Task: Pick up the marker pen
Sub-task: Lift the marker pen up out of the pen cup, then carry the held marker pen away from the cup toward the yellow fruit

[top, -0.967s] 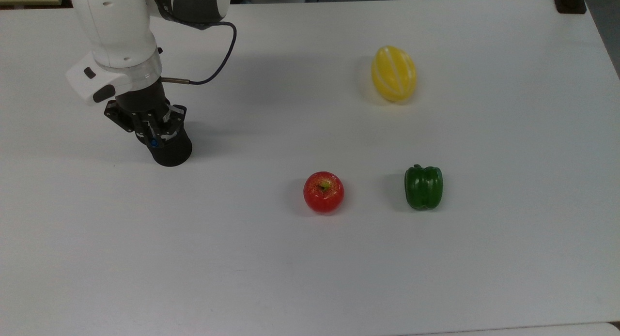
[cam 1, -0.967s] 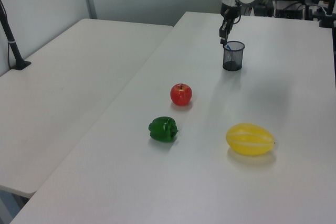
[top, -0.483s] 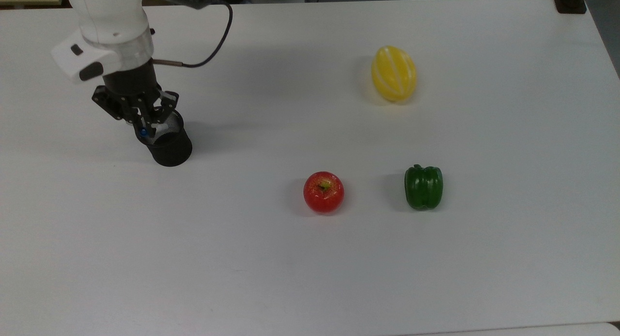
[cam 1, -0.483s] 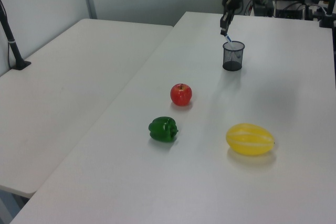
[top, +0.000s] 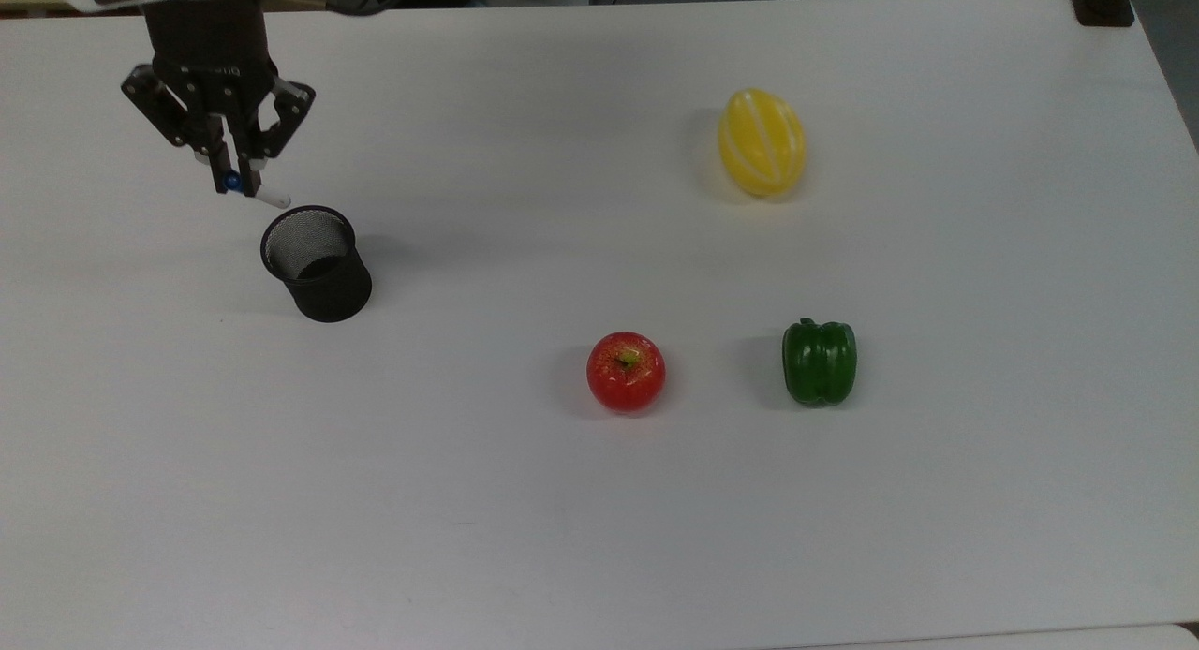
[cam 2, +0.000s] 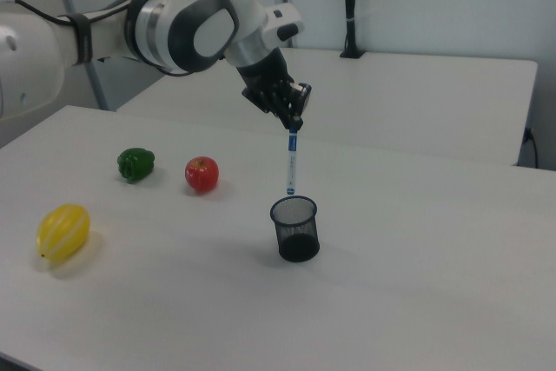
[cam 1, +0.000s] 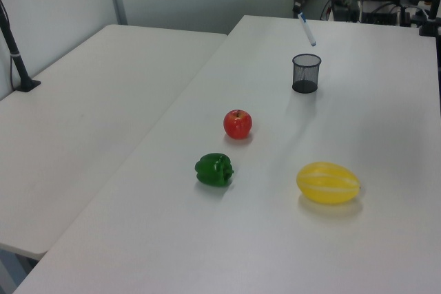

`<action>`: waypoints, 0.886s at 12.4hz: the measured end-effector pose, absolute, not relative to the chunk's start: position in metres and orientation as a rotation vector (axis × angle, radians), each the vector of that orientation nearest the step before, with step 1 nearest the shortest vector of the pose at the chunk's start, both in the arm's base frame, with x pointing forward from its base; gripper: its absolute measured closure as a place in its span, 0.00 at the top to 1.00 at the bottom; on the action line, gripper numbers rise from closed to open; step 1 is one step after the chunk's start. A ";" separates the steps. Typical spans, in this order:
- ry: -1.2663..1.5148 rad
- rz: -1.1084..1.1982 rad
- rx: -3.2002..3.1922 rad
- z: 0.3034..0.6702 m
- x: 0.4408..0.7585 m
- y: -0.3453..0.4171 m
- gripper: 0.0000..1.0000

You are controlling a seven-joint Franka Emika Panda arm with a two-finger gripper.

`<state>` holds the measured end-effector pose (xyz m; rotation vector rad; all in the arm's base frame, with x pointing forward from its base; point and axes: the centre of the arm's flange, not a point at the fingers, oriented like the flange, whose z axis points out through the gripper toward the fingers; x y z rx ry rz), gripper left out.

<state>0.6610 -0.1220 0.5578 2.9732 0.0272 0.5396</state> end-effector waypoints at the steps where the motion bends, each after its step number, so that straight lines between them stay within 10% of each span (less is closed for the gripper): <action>1: 0.010 0.561 2.970 0.567 0.658 -0.120 0.18; 11: 0.122 0.184 3.090 0.545 0.637 0.071 0.18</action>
